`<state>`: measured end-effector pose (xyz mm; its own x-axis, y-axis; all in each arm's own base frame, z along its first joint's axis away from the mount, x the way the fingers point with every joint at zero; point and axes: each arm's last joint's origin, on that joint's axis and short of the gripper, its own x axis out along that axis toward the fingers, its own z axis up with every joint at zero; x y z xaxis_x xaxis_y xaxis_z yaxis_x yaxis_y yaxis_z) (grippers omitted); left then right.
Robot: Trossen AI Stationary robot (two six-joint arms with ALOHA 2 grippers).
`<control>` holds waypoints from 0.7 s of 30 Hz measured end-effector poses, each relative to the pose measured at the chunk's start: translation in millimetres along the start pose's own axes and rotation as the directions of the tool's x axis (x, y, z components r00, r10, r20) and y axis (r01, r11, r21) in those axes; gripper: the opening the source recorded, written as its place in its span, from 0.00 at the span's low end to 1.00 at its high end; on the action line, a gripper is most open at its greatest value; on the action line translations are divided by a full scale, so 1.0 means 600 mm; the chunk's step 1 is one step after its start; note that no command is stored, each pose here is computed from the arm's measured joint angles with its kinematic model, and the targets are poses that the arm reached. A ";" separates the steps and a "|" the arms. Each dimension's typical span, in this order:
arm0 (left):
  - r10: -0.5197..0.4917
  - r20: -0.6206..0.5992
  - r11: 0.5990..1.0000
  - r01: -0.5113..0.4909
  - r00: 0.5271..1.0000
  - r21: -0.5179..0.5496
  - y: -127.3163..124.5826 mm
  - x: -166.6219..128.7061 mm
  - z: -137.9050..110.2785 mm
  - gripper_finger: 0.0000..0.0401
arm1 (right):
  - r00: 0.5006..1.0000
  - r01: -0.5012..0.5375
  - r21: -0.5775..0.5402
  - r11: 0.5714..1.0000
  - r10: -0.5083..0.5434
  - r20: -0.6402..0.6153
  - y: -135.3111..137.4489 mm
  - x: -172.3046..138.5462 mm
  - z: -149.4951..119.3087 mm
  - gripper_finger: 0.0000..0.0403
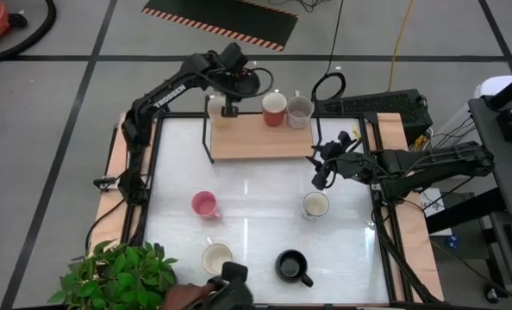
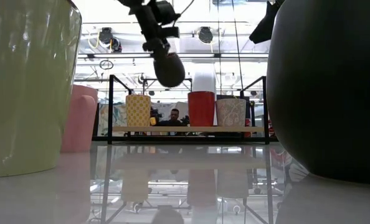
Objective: Place coffee mugs
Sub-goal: Put the orange mug on the shelf
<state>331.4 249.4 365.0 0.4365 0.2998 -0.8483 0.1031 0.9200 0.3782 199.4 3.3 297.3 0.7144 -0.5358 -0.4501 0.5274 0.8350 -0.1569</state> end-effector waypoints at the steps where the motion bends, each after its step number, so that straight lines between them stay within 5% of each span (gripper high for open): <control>1: -0.011 -0.010 1.000 0.011 1.000 0.004 -0.001 0.008 0.001 0.06 | 1.000 0.000 0.000 1.000 0.000 0.000 0.000 0.000 0.000 0.39; 8: -0.094 -0.073 0.995 0.097 0.993 0.030 -0.017 0.063 0.008 0.06 | 1.000 0.000 0.000 1.000 0.000 0.000 0.000 0.000 0.000 0.39; 21: -0.223 -0.143 0.975 0.221 0.964 -0.030 -0.019 0.091 -0.017 0.06 | 1.000 -0.027 0.016 1.000 0.027 -0.014 0.001 0.000 -0.002 0.39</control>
<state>344.9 257.7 310.3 0.2705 0.1198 -0.9552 0.1701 0.9707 0.1699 199.2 3.9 296.3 0.7217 -0.5113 -0.4666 0.5156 0.8469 -0.1305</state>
